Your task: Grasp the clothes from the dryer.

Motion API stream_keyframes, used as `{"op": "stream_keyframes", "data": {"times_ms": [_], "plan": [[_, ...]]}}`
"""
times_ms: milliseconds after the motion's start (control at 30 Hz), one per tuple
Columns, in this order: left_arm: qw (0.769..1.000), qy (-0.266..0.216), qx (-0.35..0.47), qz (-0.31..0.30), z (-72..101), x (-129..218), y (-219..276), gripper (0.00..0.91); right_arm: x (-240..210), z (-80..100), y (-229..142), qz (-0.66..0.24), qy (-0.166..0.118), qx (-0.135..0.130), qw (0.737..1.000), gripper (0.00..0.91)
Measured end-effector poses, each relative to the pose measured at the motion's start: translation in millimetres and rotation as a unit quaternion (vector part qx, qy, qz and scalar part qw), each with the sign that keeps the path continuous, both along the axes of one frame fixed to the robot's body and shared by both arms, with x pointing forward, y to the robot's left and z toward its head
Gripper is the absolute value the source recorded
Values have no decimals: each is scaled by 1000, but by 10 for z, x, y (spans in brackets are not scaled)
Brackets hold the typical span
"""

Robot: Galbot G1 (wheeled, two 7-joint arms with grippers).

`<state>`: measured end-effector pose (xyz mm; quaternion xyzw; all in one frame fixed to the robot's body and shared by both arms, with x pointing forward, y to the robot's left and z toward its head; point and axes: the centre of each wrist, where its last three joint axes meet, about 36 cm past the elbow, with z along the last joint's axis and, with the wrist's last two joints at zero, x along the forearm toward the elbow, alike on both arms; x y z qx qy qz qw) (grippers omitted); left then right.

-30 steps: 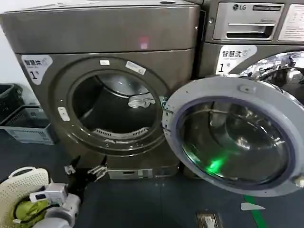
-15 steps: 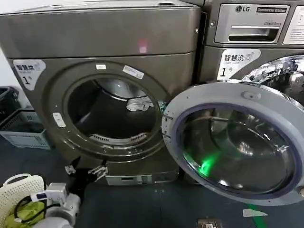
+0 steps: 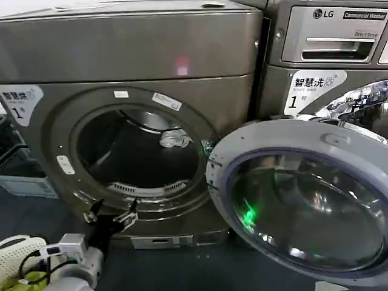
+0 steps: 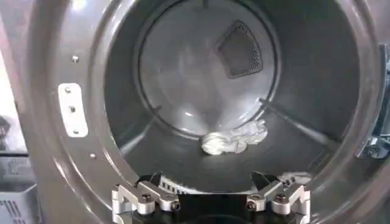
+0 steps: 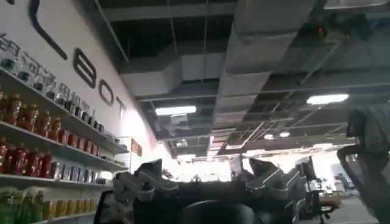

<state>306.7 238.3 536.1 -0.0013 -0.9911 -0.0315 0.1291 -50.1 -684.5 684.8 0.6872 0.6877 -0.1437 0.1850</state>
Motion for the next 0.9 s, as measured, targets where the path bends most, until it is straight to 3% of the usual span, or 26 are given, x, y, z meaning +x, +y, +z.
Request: {"op": "stream_keyframes", "data": {"times_ms": [900], "plan": [[1000, 7, -1, -6, -75, 113, -43, 907, -39, -55, 8, -3, 4, 2, 1000, 907]]}}
